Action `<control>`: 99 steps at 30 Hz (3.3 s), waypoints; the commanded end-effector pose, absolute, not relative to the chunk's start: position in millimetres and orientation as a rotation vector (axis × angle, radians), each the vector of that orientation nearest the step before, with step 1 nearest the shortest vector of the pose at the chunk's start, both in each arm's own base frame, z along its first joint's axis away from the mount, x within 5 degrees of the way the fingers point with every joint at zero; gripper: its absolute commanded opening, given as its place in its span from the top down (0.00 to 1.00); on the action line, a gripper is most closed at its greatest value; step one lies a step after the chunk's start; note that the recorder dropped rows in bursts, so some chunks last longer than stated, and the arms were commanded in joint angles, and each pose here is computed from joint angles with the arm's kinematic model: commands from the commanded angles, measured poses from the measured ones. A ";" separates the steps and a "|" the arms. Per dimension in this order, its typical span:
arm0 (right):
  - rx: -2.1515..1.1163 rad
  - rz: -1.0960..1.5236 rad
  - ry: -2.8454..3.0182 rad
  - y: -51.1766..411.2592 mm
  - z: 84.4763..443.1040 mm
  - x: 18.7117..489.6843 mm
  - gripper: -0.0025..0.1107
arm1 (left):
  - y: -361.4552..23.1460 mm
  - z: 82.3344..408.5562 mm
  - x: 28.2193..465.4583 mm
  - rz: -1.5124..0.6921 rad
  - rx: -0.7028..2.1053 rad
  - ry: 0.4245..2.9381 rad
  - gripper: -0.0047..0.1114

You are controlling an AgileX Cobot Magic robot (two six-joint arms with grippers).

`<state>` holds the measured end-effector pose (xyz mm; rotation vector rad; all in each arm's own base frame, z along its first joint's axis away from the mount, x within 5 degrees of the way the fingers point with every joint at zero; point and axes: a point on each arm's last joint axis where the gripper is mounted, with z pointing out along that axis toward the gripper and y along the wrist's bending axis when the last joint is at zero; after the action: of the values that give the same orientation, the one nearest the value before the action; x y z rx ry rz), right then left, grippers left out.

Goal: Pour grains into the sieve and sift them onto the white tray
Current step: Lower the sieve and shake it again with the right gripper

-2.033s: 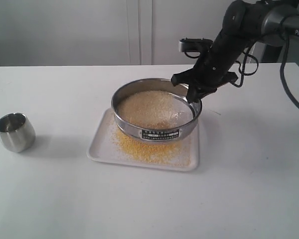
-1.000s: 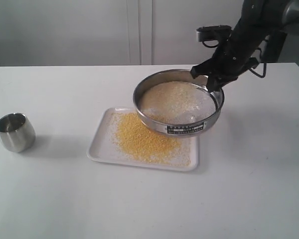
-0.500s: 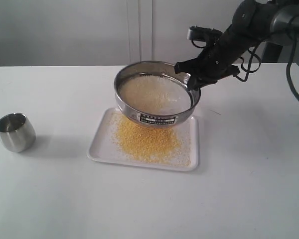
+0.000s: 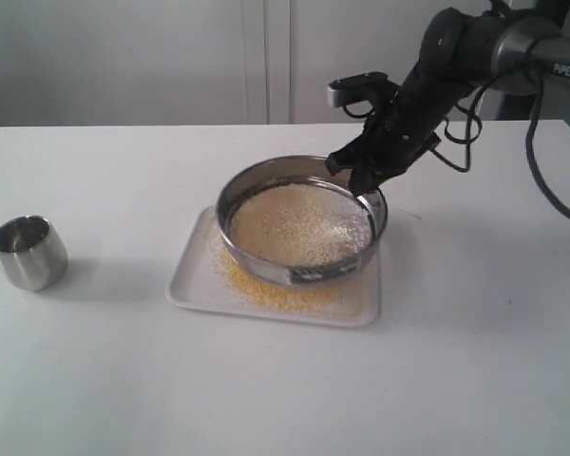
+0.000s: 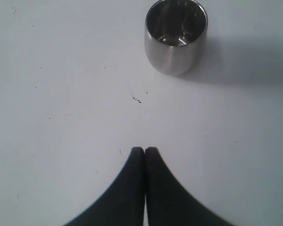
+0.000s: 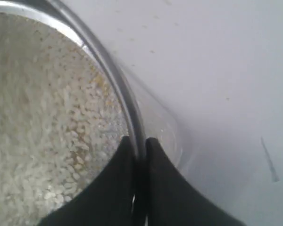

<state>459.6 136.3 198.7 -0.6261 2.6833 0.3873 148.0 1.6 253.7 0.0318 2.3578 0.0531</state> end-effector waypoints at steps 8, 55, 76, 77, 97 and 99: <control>-0.728 0.490 2.543 153.2 214.0 459.4 0.98 | 0.8 252.1 145.9 0.044 0.030 2.360 0.96; -0.708 0.501 2.624 147.9 192.9 461.7 0.98 | 0.8 252.0 145.7 0.044 0.030 2.362 0.96; -0.312 0.463 2.690 132.7 201.9 467.8 0.98 | 0.8 252.0 145.7 0.044 0.030 2.362 0.96; -0.255 0.516 2.700 134.4 201.8 467.4 0.98 | 0.8 252.0 145.7 0.044 0.030 2.362 0.96; -0.564 0.607 2.671 146.0 209.9 455.2 0.98 | 0.8 252.0 145.7 0.044 0.030 2.362 0.96; -1.008 0.543 2.541 152.2 211.4 447.3 0.98 | 0.8 252.0 145.7 0.044 0.030 2.362 0.96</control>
<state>462.2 136.8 198.4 -0.6114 2.6586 0.4936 148.0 1.6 253.7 0.0318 2.3578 0.0531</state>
